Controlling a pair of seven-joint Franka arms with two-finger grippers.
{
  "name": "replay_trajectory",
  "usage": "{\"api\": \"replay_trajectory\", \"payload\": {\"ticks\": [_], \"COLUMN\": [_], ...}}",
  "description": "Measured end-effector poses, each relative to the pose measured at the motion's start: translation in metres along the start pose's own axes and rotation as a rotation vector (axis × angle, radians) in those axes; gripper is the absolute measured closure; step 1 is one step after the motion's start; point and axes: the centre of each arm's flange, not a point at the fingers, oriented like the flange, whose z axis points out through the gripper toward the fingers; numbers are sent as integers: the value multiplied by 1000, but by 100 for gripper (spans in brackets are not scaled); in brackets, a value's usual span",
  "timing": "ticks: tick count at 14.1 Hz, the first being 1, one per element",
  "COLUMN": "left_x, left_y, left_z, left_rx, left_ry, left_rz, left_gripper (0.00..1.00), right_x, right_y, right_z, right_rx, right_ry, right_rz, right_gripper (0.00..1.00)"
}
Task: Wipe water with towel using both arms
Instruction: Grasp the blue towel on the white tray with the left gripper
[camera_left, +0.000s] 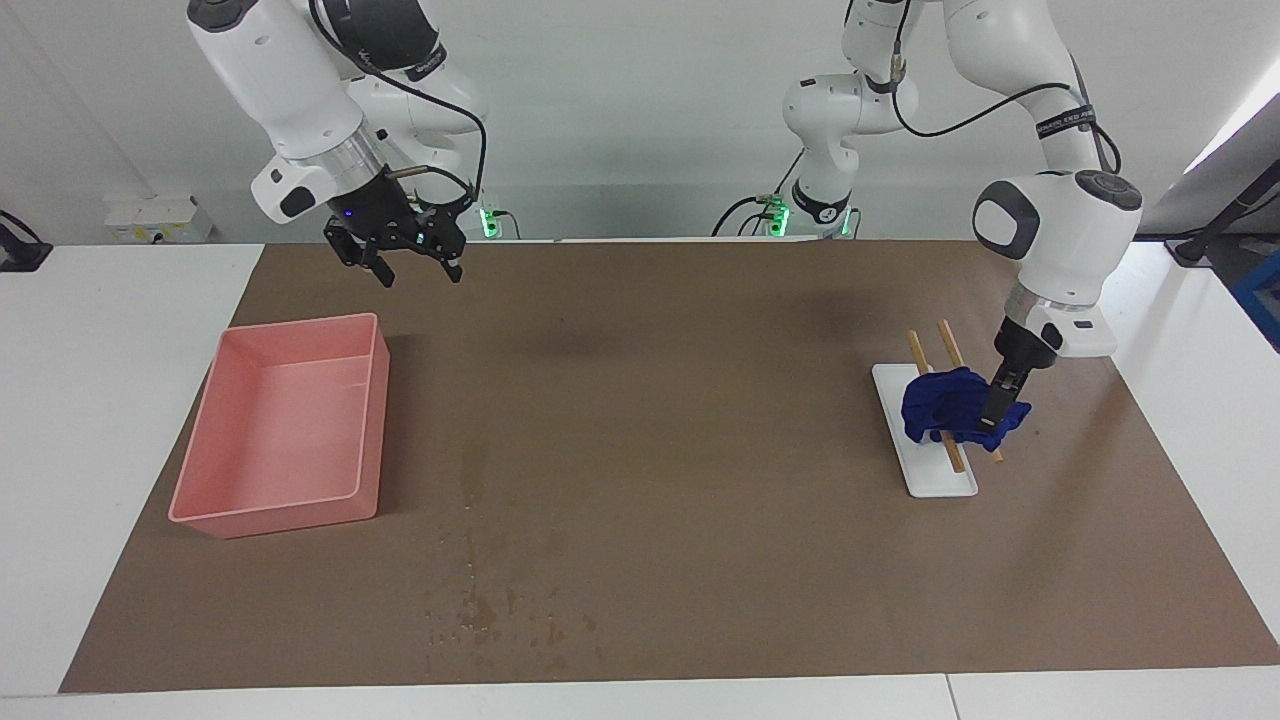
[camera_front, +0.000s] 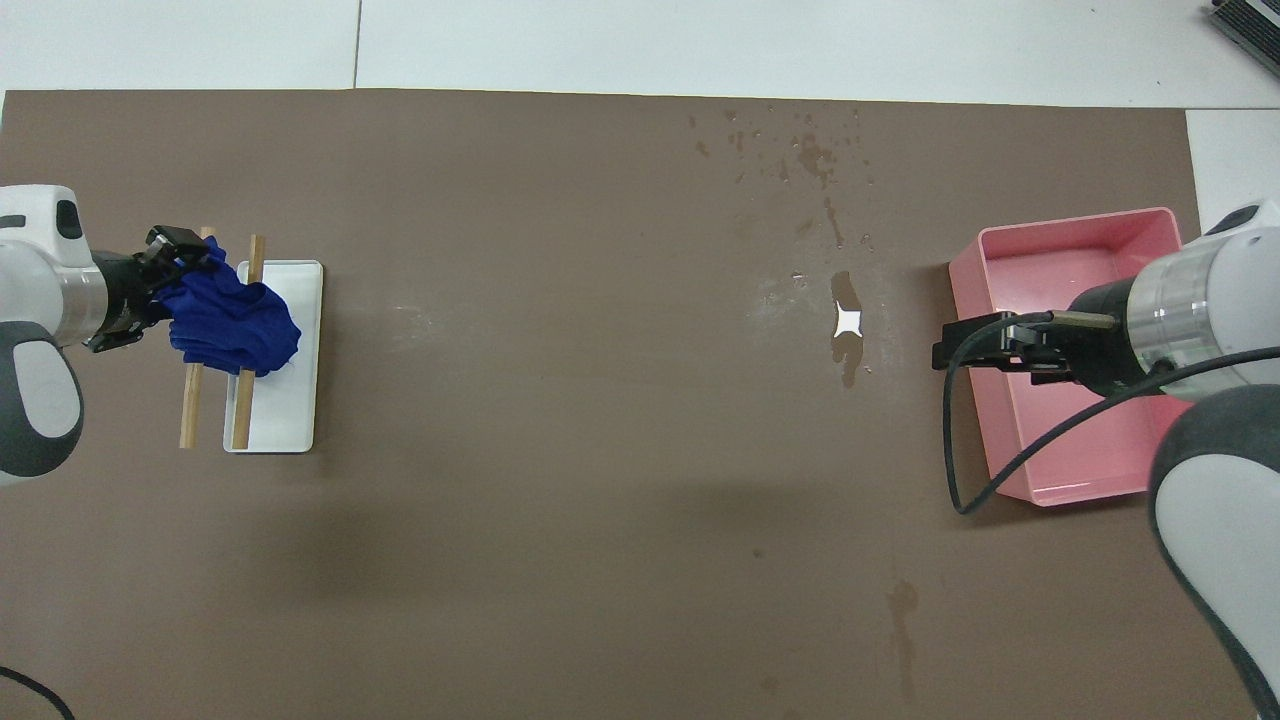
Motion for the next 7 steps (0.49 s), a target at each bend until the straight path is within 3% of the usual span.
{"api": "replay_trajectory", "payload": {"ticks": [2,6,7], "left_x": [1,5,6], "left_y": [0,-3,-3], "left_z": [-6,-9,-11], "left_rx": [-7,-16,-15], "left_ry": [8,-1,-16], "left_rz": [-2,-26,-36], "left_gripper": [57,70,78], "right_x": [-2,-6,-7], "right_y": [3,6,5], "right_z": [2,7,6], "right_rx": [-5,-8,-8], "right_ry": [-5,-13,-10], "right_rz": [-44,-104,-106], "right_gripper": [0,0,0]}}
